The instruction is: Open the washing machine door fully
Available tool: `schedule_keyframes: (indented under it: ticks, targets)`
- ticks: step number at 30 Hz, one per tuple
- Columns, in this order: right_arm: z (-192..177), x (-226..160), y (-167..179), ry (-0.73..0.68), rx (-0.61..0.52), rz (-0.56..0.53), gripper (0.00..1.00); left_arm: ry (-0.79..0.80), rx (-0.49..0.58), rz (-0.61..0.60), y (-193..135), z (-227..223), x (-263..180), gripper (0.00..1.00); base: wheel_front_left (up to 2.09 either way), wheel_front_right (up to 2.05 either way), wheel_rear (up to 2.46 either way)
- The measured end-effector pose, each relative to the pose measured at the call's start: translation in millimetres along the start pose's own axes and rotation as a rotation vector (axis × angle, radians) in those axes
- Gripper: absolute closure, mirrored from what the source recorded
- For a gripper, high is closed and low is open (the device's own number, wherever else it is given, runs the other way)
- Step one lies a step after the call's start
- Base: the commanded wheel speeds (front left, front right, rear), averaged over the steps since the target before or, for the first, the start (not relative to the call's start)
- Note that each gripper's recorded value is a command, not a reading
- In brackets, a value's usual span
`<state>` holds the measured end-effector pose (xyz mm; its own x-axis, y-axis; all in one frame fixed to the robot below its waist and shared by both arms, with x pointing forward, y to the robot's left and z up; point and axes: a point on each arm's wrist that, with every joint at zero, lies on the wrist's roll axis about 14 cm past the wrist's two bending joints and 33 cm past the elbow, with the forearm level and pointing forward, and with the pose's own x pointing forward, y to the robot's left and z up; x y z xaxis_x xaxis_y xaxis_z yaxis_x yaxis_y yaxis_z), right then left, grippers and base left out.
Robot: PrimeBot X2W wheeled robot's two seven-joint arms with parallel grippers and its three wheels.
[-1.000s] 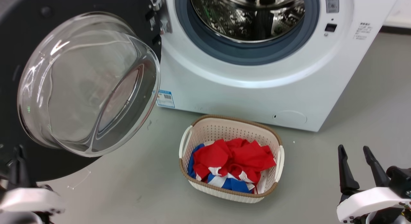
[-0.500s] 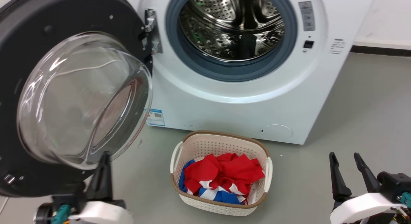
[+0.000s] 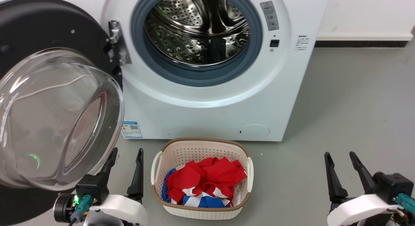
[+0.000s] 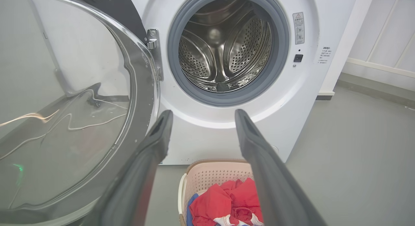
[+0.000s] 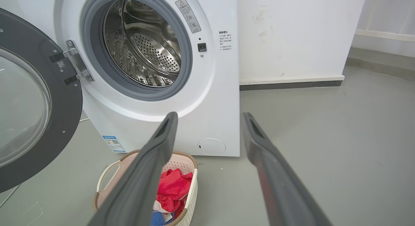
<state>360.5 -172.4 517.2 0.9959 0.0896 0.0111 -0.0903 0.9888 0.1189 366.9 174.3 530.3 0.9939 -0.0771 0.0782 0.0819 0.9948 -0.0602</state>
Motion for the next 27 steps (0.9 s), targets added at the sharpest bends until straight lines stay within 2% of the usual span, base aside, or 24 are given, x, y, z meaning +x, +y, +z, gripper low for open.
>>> schedule_keyframes:
  ticks: [14,27]
  targets:
    - [0,-16,-7,0.000,-0.005,-0.026,0.00,0.040,0.003,-0.035,-15,-21,3,0.00,0.00,0.00,0.00]
    - [-6,-10,1,0.013,-0.004,-0.003,0.00,0.060,-0.013,-0.026,-14,-29,0,0.00,0.00,0.00,0.00]
